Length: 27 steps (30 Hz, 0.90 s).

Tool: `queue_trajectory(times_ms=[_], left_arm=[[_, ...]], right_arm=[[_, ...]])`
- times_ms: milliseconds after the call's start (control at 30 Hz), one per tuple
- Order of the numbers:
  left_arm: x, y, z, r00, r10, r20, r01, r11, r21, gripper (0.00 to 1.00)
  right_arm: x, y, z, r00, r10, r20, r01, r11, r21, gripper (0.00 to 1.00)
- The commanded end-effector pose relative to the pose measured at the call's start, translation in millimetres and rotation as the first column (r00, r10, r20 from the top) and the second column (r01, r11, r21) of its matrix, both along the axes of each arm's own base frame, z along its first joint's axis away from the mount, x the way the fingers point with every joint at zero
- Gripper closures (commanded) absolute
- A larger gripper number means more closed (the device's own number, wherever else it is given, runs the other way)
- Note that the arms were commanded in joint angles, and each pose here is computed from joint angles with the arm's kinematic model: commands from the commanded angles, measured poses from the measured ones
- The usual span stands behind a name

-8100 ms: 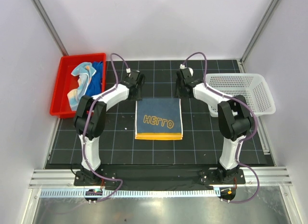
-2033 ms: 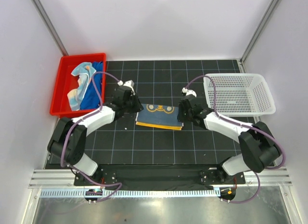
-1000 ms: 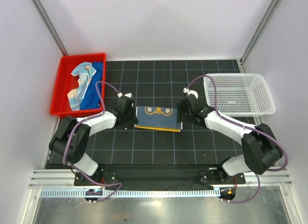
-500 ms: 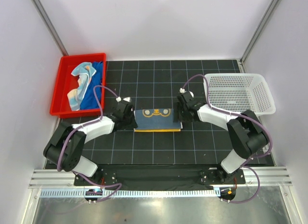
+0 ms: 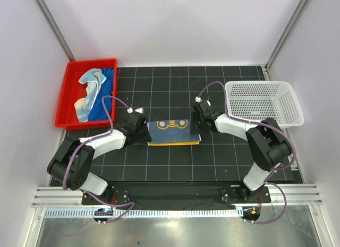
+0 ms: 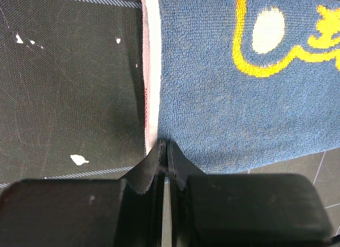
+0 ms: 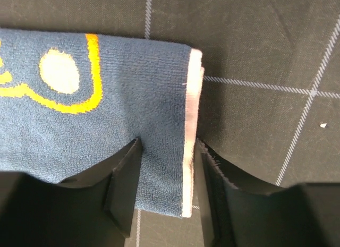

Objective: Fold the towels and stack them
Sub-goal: Neatly place the folded towel into the bin

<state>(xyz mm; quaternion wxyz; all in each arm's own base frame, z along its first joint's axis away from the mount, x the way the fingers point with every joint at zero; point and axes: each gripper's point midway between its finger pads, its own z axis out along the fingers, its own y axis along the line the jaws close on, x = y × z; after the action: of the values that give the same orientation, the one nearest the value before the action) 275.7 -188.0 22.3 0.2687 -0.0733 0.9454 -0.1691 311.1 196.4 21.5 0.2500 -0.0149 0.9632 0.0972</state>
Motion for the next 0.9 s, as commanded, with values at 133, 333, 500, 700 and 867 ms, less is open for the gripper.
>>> queue_trajectory(times_ms=[133,333,500,700,867], left_arm=[[-3,1,2,1.000,0.015,0.018,-0.015,1.000,-0.004,0.91],[0,-5,20,0.999,0.017,0.046,-0.015,0.999,-0.044,0.84],[6,2,53,0.993,0.060,0.106,-0.055,0.997,-0.046,0.70],[3,2,97,0.981,0.058,0.185,-0.043,0.995,-0.085,0.69],[-19,-3,130,0.975,-0.002,0.223,0.030,0.992,-0.121,0.68]], right_arm=[[-6,4,-4,1.000,0.026,-0.017,-0.026,0.999,-0.018,0.65],[-14,-6,-3,0.999,0.043,-0.021,-0.046,0.991,-0.126,0.99],[-6,-18,23,0.998,0.051,0.033,-0.043,0.974,-0.220,0.99],[14,-33,60,0.992,0.042,0.121,-0.001,0.947,-0.322,0.99],[40,-48,93,0.980,0.047,0.195,0.048,0.890,-0.454,0.99]])
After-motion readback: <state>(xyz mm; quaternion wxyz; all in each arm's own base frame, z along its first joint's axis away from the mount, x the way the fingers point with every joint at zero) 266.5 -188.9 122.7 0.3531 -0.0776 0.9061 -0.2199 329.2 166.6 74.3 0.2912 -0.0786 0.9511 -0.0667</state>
